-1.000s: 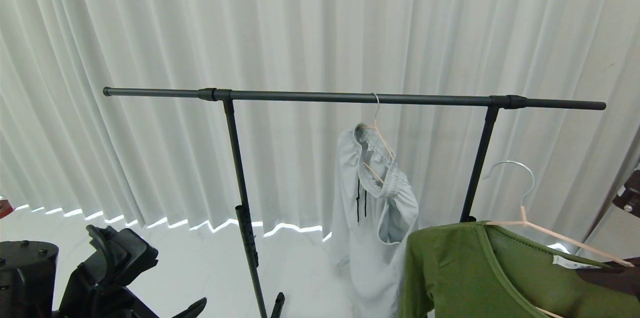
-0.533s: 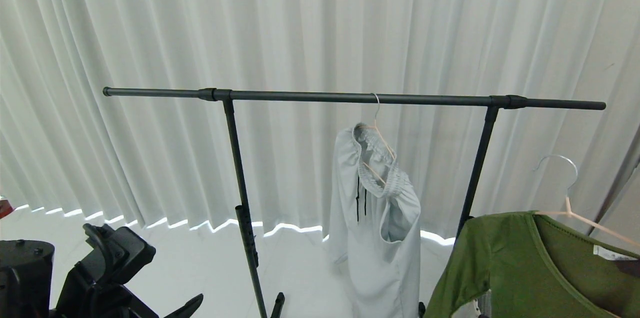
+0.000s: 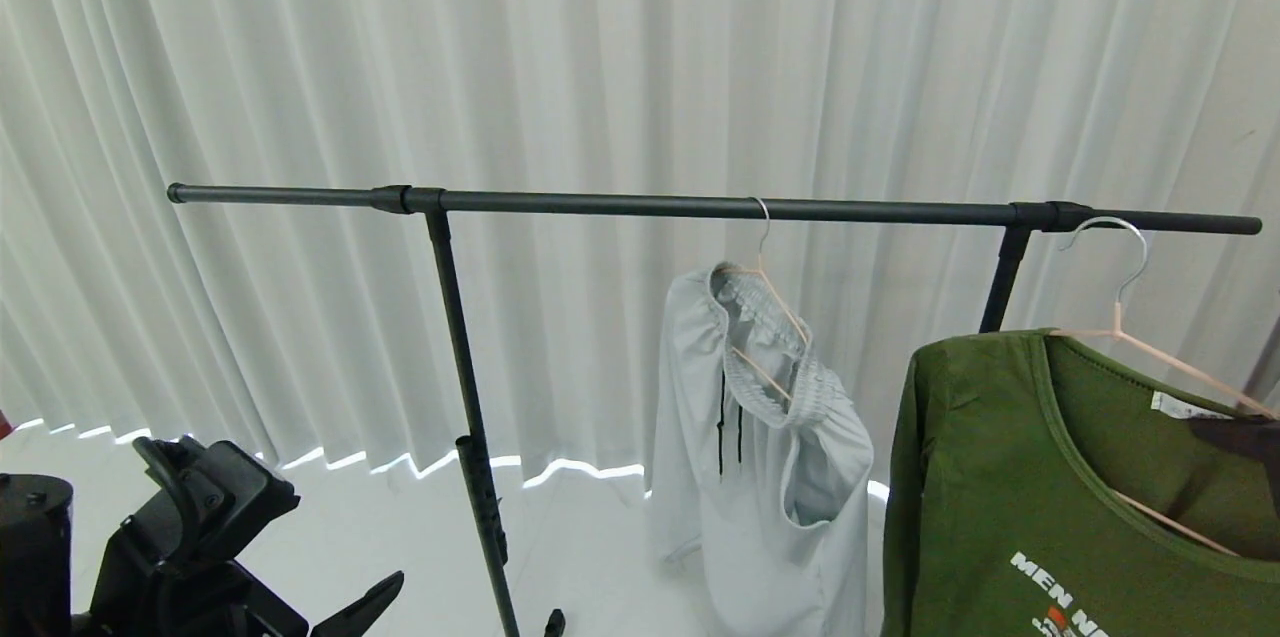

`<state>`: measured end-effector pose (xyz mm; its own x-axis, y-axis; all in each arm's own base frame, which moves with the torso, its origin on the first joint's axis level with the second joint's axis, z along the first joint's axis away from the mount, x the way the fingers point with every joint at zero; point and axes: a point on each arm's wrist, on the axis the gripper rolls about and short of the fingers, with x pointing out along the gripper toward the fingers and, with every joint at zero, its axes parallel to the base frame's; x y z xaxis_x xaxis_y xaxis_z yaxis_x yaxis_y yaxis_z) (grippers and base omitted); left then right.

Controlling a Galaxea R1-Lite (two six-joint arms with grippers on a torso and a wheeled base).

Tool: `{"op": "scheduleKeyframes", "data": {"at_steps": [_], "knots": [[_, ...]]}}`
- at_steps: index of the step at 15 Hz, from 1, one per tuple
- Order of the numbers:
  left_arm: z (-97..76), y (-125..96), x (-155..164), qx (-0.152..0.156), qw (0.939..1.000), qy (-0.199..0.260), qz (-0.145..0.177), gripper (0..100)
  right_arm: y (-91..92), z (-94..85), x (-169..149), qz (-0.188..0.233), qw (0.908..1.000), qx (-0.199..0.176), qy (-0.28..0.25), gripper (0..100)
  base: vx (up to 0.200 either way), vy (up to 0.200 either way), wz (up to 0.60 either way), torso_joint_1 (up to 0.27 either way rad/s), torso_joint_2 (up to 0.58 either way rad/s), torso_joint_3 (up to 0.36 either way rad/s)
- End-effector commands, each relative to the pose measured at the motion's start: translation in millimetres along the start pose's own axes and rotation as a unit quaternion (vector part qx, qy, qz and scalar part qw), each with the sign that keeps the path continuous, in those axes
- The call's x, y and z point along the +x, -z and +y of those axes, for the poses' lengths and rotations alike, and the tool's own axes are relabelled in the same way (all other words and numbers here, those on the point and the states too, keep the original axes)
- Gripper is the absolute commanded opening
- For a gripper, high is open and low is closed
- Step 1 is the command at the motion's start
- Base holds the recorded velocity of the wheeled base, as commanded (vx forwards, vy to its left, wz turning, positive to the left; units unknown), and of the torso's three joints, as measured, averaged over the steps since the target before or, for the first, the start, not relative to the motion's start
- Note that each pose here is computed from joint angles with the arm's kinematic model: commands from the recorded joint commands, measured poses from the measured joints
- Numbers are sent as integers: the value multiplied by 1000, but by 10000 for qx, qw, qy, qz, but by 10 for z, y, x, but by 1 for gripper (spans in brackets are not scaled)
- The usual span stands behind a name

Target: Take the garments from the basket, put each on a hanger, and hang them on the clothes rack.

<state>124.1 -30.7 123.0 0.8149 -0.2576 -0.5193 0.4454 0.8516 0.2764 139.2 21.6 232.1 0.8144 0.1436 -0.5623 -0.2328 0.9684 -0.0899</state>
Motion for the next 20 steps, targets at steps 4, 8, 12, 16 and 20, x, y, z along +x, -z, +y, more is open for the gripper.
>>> {"op": "scheduleKeyframes", "data": {"at_steps": [4, 8, 12, 16, 20], "knots": [[1, -6, -14, 3, 10000, -13, -42, 100, -35, -1, 55, -87, 9999, 8, -58, 0, 200, 0, 0, 2, 5, 5], [-1, -2, -16, 3, 10000, -13, -42, 100, -103, -13, 213, -146, 9998, 83, -44, 0, 200, 0, 0, 1, 2, -1], [-8, 6, -47, 11, 9999, -21, -104, 100, -147, -28, 410, -60, 9999, 102, -33, 0, 0, 0, 0, 0, 0, 0], [-6, -2, -63, 14, 9999, -40, -154, 100, -210, -61, 724, -61, 9997, 223, 37, 0, 0, 0, 0, 0, 0, 0], [-15, 16, -93, 25, 9998, -57, -197, 100, -210, -86, 827, 0, 9996, 250, 108, 0, 0, 0, 0, 0, 0, 0]]}}
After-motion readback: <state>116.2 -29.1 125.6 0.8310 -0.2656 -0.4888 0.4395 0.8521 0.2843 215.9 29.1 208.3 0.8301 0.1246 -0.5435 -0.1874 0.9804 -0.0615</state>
